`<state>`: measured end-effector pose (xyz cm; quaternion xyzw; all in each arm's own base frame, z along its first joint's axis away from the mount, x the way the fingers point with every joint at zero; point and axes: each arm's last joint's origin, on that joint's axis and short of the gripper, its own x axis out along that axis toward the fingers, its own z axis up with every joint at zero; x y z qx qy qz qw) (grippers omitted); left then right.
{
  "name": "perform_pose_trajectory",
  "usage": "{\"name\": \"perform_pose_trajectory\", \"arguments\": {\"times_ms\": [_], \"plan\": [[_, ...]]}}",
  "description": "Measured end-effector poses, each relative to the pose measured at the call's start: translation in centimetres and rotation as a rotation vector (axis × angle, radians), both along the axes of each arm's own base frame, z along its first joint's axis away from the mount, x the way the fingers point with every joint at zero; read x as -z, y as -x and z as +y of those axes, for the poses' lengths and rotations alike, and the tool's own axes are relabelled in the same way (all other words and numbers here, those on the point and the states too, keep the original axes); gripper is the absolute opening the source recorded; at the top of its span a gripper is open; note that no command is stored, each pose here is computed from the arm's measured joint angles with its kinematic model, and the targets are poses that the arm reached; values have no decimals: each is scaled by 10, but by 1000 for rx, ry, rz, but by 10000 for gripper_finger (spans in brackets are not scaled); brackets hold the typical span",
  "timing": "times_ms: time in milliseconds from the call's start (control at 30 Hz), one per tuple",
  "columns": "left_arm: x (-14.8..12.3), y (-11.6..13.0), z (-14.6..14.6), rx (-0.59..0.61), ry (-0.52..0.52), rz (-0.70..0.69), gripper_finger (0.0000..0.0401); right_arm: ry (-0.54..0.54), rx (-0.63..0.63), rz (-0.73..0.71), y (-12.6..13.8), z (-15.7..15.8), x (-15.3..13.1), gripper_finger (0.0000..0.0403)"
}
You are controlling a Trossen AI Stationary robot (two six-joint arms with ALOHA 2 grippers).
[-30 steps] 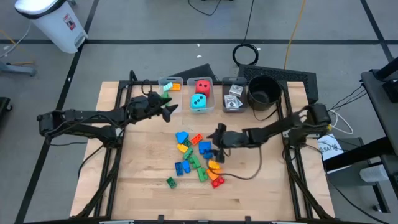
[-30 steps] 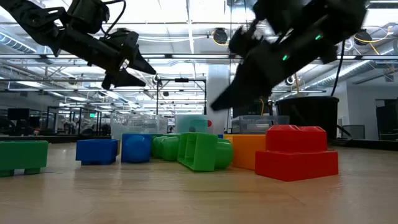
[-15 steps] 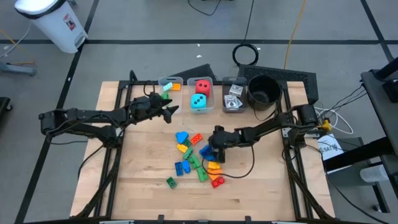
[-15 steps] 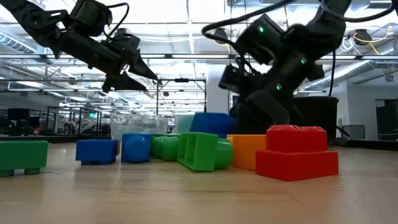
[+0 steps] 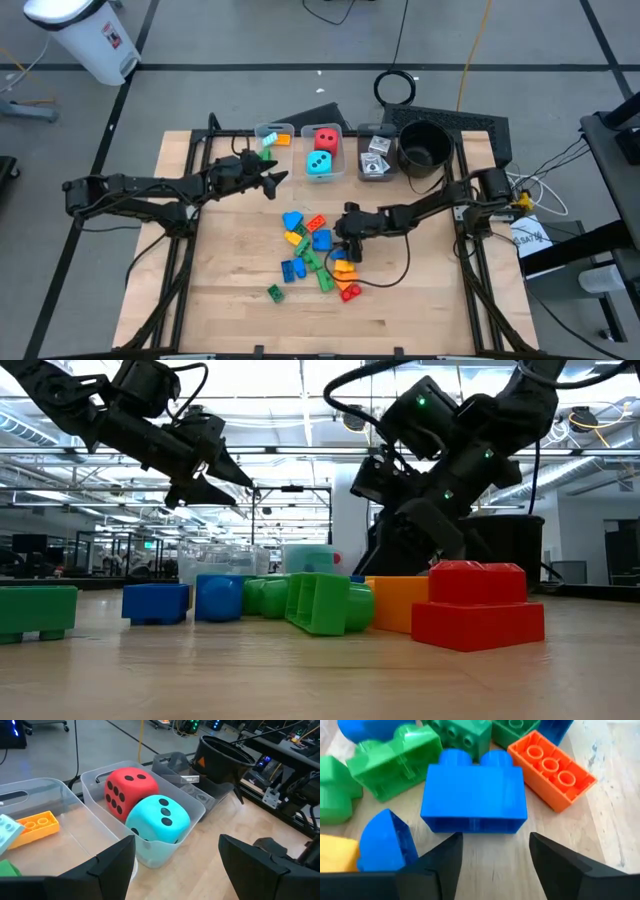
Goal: Pick & Place Toys
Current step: Put the blue game piece into the left transparent bin
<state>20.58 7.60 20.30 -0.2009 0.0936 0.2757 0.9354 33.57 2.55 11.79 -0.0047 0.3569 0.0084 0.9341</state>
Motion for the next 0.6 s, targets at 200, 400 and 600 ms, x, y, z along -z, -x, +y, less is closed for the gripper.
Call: {"name": "perform_pose_trajectory", "arguments": {"times_ms": [200,400,600], "plan": [[1,0,0,2,-2,12,285,-12,-2,-32,5,2,-22,223],[1,0,0,2,0,17,285,-88,-74,-67,18,18,-45,227],[1,0,0,1,8,13,285,22,-103,-8,27,33,-20,219]]}}
